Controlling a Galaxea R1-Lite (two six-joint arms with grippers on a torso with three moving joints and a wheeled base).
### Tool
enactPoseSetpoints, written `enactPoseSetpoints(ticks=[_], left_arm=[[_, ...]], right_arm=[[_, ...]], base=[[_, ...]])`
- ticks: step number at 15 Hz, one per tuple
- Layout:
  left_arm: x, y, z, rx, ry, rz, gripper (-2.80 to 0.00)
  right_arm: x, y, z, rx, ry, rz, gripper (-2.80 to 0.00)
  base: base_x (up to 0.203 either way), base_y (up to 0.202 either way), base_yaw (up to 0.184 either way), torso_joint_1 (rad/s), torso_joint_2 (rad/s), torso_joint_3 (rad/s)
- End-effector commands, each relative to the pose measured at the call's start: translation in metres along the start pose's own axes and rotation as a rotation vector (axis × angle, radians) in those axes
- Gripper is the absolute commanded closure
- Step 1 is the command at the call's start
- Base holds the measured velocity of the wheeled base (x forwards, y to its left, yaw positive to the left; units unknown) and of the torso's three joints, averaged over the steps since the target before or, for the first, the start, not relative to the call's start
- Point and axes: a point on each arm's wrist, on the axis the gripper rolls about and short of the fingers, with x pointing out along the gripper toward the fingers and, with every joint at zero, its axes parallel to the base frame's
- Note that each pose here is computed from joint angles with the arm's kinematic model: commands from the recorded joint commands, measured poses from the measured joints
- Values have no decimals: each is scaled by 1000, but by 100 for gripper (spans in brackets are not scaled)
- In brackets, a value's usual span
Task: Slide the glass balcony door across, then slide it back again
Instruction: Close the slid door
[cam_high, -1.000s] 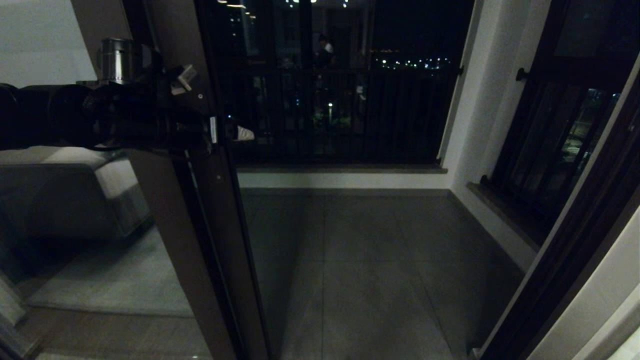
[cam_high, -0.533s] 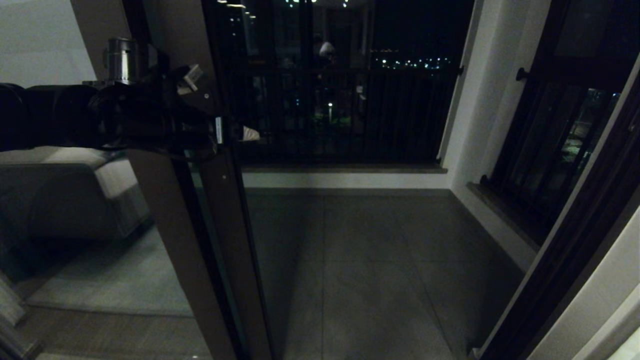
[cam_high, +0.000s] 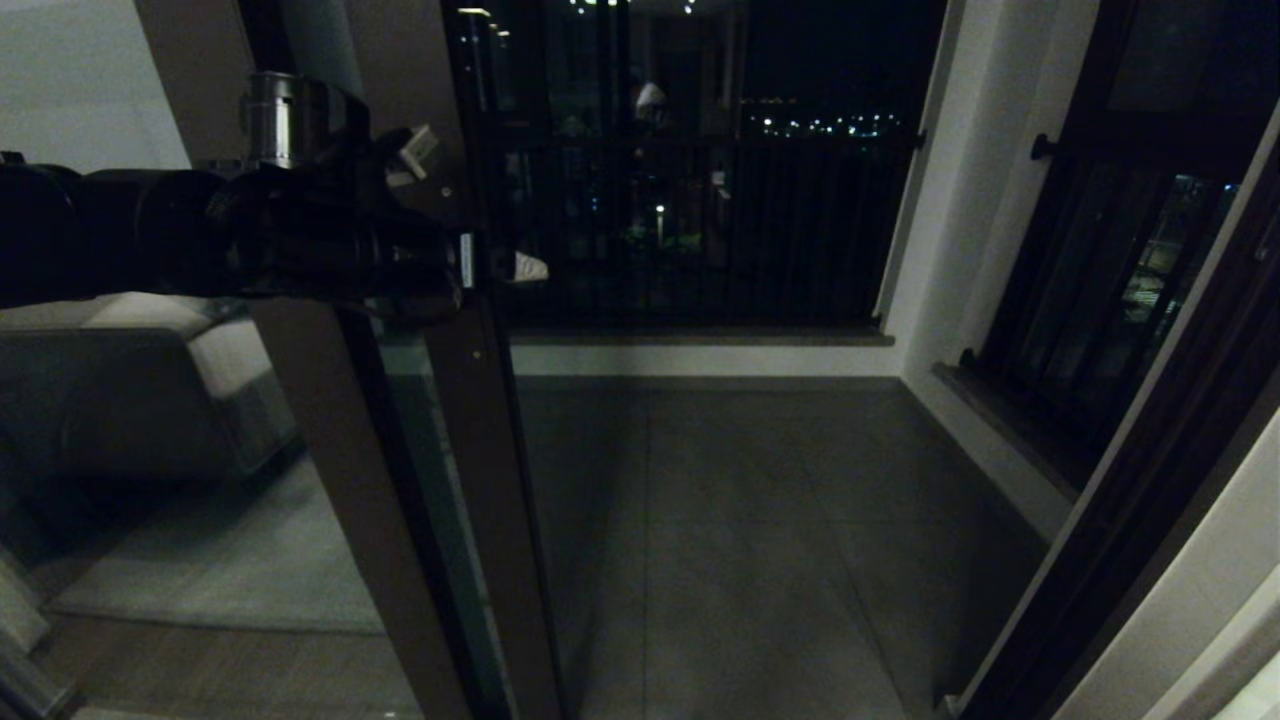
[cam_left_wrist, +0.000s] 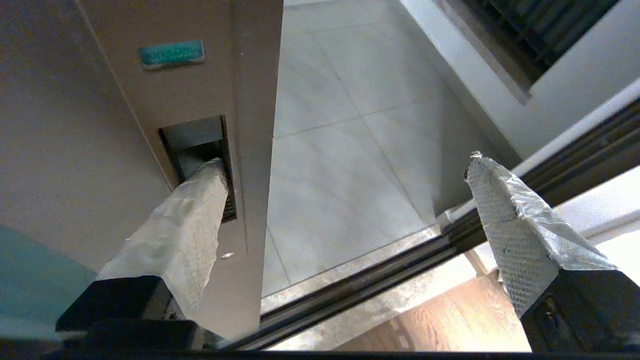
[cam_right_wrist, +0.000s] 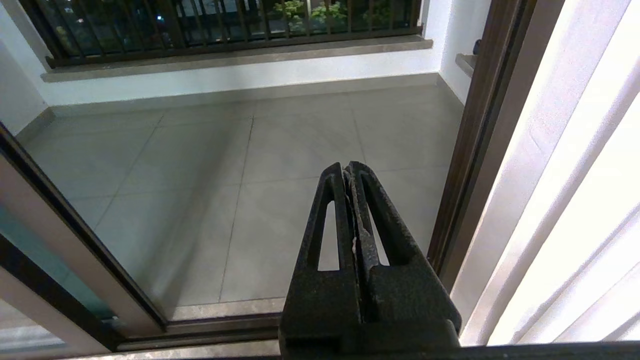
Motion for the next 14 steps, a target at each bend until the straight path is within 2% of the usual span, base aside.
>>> enactPoseSetpoints(ticks=[1, 5, 14], left_arm=[[2, -5, -1, 3, 4, -8, -280], [13, -11, 0, 22, -37, 4, -280], [18, -30, -1, 37, -36, -38, -280]], right_arm=[[0, 0, 0, 0, 2, 0, 0], [0, 0, 0, 0, 0, 0, 0], [0, 0, 0, 0, 2, -1, 0]], base=[[0, 0, 0, 0, 0, 0], [0, 0, 0, 0, 0, 0], [0, 0, 0, 0, 0, 0]])
